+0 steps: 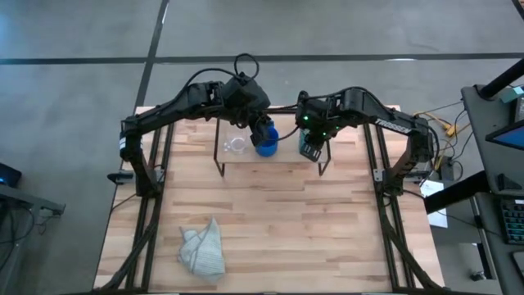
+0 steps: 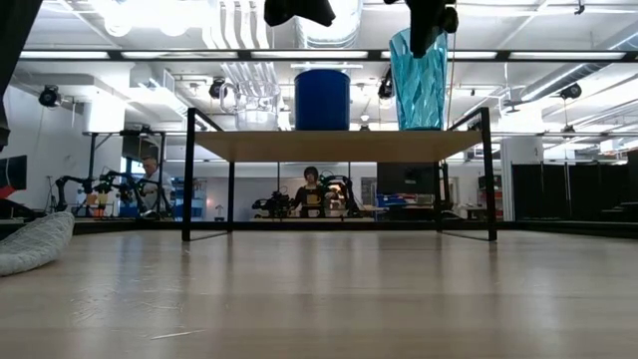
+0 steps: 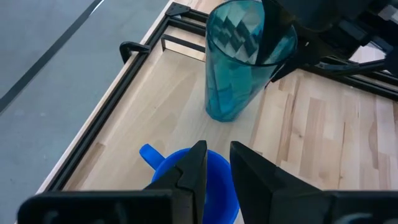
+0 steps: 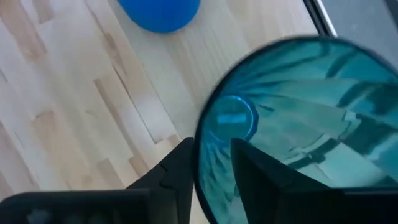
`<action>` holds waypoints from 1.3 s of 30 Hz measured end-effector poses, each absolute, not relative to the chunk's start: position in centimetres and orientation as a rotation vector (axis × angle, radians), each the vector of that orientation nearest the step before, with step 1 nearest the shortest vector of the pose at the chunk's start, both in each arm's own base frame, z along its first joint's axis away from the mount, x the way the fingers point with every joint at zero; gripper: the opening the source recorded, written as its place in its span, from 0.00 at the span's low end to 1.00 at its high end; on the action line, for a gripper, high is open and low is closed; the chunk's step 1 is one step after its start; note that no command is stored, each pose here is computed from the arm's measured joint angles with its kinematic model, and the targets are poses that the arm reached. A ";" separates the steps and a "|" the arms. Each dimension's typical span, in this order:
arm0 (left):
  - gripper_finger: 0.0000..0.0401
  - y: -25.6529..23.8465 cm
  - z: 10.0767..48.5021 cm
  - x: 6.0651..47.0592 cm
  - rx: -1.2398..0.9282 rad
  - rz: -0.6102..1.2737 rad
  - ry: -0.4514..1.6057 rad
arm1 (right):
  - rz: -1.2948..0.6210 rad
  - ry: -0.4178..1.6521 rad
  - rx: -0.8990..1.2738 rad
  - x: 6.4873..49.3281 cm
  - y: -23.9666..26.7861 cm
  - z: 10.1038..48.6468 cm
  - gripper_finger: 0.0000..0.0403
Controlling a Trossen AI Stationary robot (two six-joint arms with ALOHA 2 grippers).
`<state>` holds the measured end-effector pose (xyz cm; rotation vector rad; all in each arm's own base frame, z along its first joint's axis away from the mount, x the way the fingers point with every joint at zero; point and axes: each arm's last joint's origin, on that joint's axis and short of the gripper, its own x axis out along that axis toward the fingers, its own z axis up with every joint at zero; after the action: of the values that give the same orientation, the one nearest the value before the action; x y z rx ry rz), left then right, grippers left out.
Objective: Stack small to large cups/mugs on shelf
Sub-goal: Put the green cup on the shelf, then adjust the blue mug on the shelf
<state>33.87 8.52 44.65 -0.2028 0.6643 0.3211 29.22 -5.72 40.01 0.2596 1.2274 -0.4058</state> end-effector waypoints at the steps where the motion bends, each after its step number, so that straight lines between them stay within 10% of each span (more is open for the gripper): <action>1: 0.14 8.6 44.7 33.9 -0.203 0.322 0.664 | -0.399 1.221 0.251 29.3 -5.7 40.1 0.26; 22: 0.14 7.9 44.2 32.0 -0.288 0.354 0.810 | -0.346 0.823 0.286 26.2 -4.1 49.1 0.32; 39: 0.00 6.8 41.6 32.1 -0.251 0.344 0.981 | -0.236 0.835 0.200 26.4 1.1 49.2 0.02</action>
<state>32.14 6.79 41.60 -0.2509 0.9815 0.3437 26.43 1.14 49.20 0.1999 0.8347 -0.2355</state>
